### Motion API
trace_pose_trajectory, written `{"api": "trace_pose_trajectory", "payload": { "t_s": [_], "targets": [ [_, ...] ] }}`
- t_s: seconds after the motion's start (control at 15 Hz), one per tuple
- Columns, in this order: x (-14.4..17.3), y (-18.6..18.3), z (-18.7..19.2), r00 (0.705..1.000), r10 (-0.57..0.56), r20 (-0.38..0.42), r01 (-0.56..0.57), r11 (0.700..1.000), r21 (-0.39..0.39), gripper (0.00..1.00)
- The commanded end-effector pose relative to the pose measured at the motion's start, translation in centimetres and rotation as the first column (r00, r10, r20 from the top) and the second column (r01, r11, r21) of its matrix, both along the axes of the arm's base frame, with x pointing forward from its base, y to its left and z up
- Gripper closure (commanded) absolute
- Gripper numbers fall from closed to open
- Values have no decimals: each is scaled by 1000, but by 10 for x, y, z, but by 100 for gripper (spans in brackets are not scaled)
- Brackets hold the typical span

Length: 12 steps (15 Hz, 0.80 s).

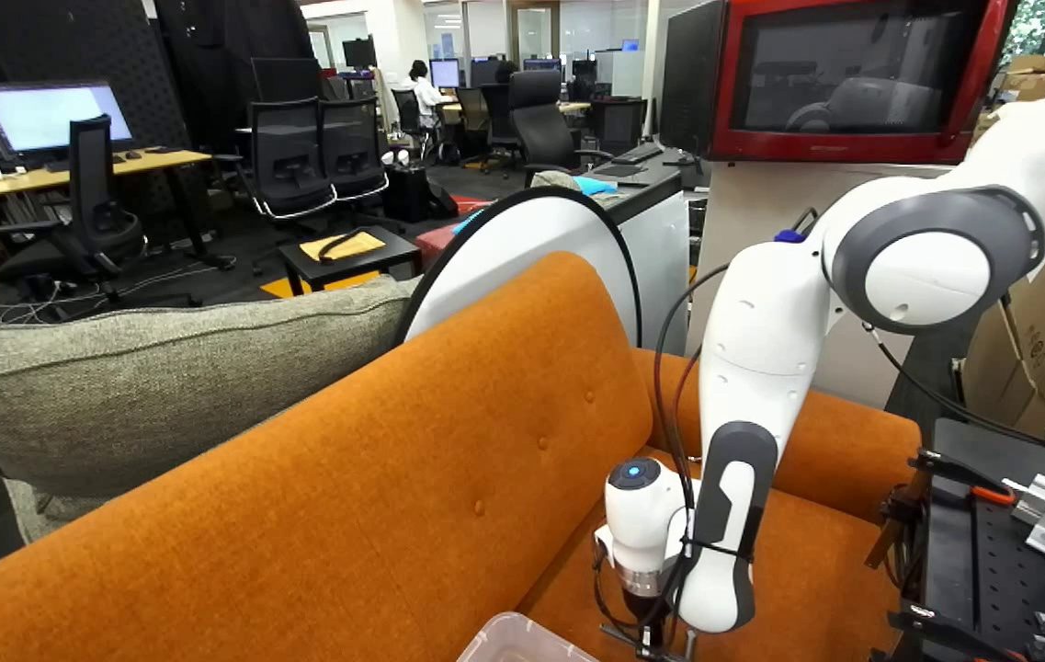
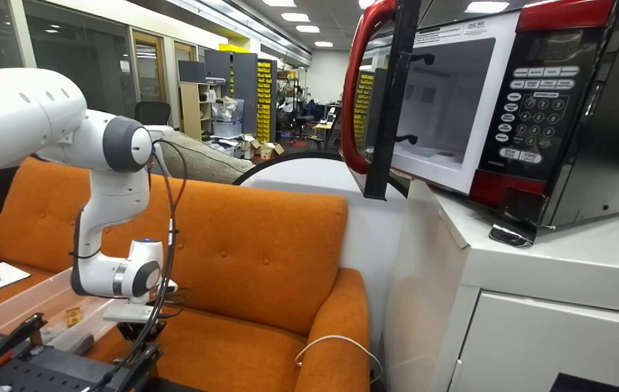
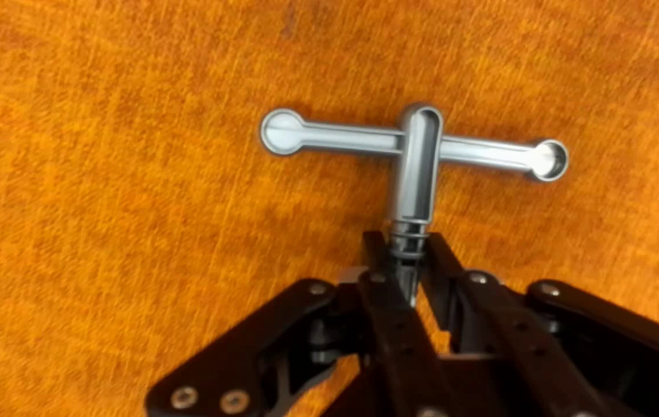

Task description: Pick up the object from the couch and put it in the bucket

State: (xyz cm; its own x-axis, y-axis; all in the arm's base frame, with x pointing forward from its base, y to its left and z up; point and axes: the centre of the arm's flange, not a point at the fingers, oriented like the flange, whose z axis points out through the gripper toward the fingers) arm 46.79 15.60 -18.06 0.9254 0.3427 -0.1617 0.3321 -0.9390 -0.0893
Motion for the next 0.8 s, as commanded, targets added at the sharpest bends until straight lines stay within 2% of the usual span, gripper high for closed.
{"api": "trace_pose_trajectory", "payload": {
  "t_s": [0.0,0.27,0.53,0.73],
  "targets": [
    [6,-7,45,991,-61,118,67,997,-43,95],
    [26,-9,96,961,-115,251,129,991,-40,95],
    [26,-4,155,921,-152,359,165,986,-4,95],
    [12,16,194,909,-122,400,107,993,59,95]
  ]
}}
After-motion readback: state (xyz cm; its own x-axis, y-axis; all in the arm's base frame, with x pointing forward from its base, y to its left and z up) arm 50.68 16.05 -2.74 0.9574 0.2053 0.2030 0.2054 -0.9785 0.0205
